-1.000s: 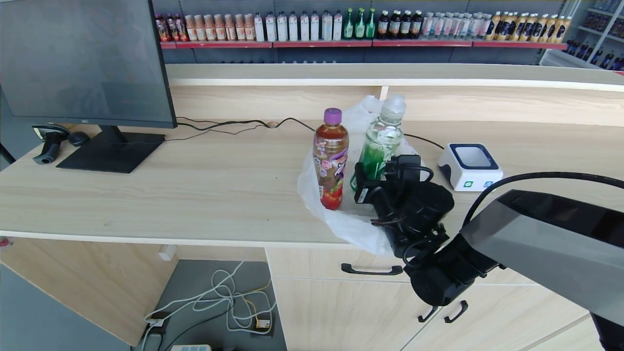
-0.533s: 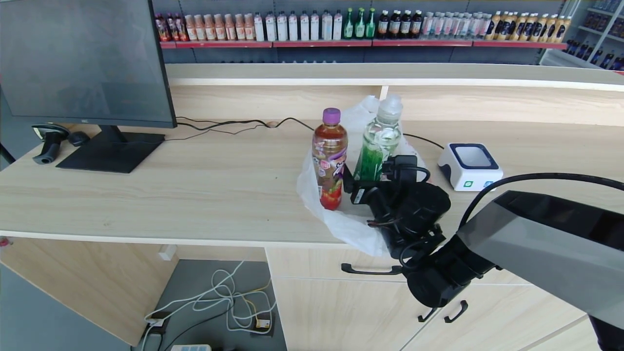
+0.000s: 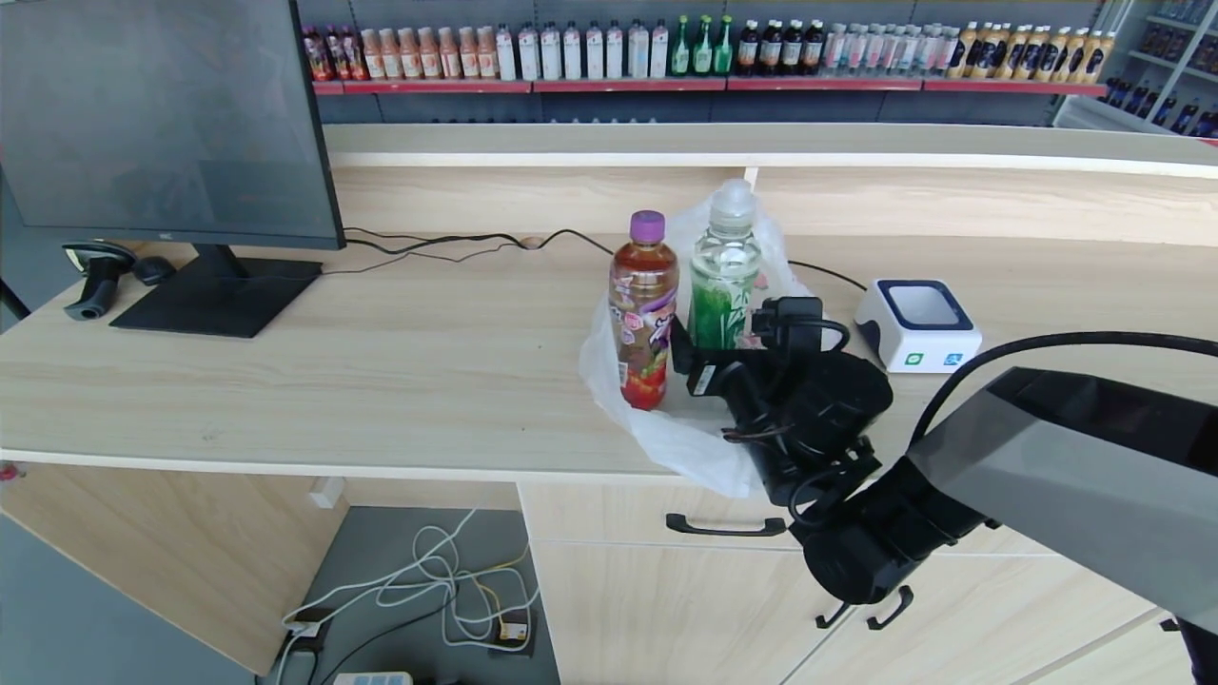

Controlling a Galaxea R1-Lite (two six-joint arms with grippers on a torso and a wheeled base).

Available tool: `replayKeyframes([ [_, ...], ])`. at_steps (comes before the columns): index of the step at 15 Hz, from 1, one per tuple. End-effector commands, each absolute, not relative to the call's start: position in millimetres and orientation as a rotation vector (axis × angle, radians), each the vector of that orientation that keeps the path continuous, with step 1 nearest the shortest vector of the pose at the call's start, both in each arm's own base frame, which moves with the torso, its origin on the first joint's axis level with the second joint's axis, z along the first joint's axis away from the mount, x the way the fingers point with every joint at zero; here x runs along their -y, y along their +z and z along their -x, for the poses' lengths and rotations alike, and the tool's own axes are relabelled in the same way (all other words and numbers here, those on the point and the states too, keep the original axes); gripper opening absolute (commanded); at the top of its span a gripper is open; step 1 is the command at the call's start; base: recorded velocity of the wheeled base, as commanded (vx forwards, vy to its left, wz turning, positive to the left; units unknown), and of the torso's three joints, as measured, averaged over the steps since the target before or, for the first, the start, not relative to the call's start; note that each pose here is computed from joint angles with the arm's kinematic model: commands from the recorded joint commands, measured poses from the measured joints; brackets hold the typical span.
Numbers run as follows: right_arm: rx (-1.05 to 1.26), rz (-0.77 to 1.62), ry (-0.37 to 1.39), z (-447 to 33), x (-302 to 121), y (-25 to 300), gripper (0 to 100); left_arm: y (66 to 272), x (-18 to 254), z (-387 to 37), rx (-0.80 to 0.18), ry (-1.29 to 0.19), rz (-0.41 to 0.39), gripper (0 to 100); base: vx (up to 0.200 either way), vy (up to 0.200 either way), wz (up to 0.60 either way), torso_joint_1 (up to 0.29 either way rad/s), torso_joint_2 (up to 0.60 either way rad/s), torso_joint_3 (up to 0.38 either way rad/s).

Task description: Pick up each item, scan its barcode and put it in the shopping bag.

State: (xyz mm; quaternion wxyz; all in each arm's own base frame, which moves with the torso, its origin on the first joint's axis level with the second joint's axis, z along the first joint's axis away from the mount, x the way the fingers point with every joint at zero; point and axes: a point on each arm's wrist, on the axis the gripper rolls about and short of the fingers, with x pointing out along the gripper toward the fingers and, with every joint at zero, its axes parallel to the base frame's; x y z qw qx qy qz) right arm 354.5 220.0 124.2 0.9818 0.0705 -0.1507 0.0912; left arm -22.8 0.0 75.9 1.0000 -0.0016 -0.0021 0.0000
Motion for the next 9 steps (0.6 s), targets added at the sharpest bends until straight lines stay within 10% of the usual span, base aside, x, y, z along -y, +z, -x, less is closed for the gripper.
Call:
replayKeyframes([
  [1, 0.332, -0.157, 0.184, -343, -213, 145, 100, 76, 0, 23, 0.005, 0.000, 0.003, 100, 0.000, 0.000, 0.00, 0.000, 0.00, 0.000],
  [9, 0.351, -0.175, 0.202, -261, -166, 196, 100, 76, 0, 23, 0.003, 0.000, 0.002, 100, 0.000, 0.000, 0.00, 0.000, 0.00, 0.000],
])
